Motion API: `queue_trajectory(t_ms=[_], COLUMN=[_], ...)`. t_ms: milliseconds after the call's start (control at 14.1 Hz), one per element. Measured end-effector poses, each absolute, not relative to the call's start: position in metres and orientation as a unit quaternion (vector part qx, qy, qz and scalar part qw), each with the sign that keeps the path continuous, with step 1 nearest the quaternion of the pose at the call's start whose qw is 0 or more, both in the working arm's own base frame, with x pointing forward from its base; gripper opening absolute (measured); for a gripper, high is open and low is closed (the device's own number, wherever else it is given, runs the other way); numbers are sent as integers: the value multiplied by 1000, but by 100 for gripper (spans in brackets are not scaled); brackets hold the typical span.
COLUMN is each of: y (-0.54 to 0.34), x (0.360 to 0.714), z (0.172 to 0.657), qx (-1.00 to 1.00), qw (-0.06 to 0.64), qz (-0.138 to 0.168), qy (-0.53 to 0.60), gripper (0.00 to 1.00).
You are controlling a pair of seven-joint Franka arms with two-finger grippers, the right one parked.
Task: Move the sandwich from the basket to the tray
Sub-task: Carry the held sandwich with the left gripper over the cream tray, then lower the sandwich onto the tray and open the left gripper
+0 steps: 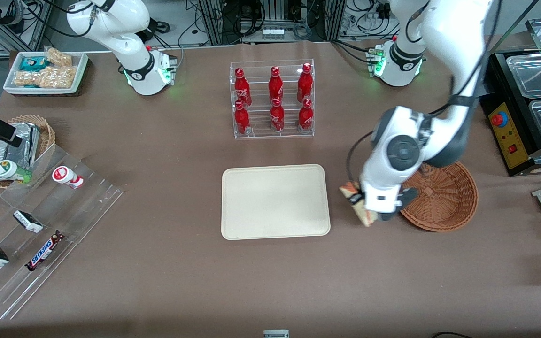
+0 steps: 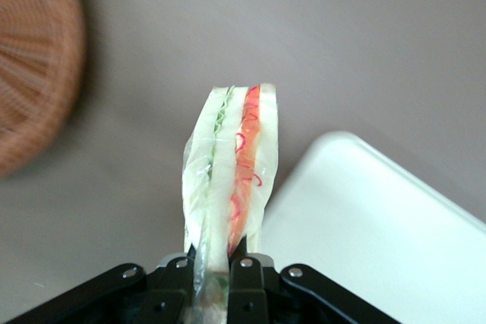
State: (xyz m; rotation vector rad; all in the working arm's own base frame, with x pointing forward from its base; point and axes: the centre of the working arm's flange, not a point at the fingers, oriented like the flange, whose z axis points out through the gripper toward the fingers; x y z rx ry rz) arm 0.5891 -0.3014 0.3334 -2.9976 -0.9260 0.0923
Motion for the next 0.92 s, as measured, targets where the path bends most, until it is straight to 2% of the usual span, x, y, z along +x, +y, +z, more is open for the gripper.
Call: queue_trajectory(t_ms=[425, 709, 921], y=[-453, -499, -513], x=[567, 550, 536], z=[307, 281, 263], qx=[-977, -987, -995], qw=[-30, -43, -25], qz=[16, -18, -27], qy=[-210, -155, -97], gripper=[14, 14, 14])
